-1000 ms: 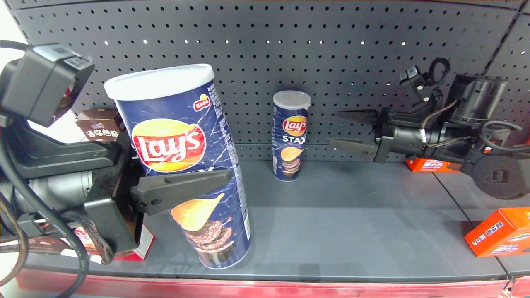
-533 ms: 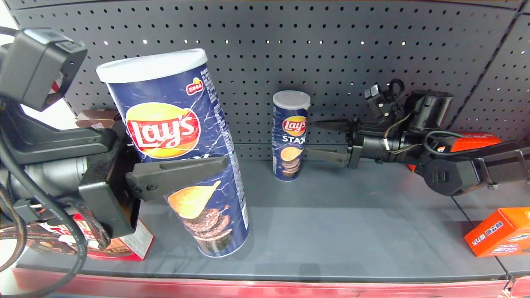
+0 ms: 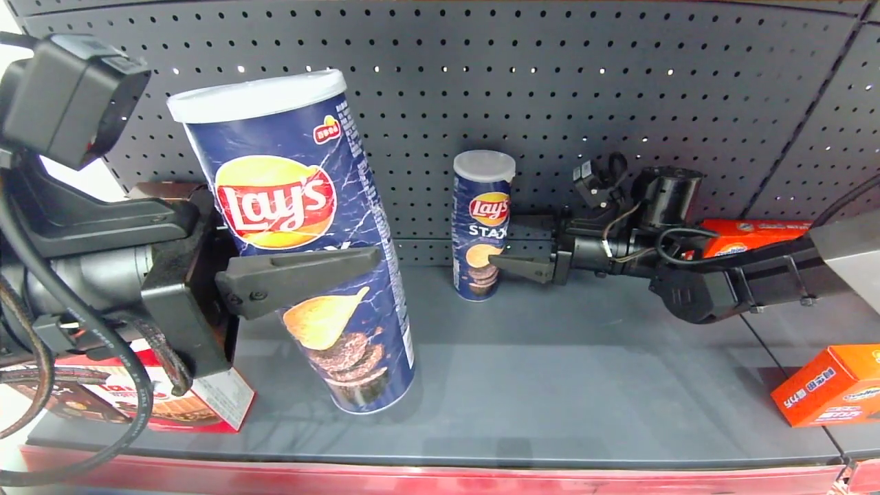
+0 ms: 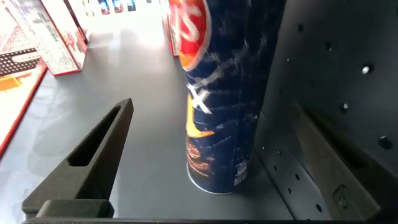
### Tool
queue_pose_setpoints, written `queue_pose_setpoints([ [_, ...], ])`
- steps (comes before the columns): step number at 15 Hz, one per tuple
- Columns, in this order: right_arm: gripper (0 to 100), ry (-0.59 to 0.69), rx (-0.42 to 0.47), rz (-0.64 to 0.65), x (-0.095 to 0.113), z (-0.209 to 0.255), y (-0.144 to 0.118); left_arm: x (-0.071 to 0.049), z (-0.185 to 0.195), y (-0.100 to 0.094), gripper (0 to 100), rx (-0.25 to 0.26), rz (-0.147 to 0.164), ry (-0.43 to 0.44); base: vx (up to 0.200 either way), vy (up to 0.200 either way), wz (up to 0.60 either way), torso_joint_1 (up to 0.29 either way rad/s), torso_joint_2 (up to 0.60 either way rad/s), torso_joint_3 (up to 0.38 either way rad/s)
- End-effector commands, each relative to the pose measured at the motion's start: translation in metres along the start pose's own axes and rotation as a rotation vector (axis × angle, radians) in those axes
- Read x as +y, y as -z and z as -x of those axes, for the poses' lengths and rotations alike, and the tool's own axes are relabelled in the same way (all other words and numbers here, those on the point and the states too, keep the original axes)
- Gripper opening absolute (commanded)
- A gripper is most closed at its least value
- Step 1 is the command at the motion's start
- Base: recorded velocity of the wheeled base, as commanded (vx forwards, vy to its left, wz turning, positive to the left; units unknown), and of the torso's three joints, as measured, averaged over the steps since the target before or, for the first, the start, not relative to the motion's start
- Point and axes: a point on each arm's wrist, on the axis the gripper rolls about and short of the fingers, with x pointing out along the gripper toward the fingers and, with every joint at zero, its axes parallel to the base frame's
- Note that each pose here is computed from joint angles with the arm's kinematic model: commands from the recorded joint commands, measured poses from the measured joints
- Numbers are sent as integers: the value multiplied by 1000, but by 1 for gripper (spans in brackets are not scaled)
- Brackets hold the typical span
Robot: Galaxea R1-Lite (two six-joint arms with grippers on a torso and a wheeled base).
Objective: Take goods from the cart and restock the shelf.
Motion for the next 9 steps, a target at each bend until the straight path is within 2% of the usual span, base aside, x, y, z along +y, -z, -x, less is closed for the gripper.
queue_pose_setpoints([
  [1,100,-14,4,-10,-3,-10,10,4,-3,1,0,6,5,-6,0,0,0,0,0,0],
  [9,100,-52,-5,-14,-6,-43,30,10,-1,1,0,-4,-4,-32,0,0,0,0,0,0],
])
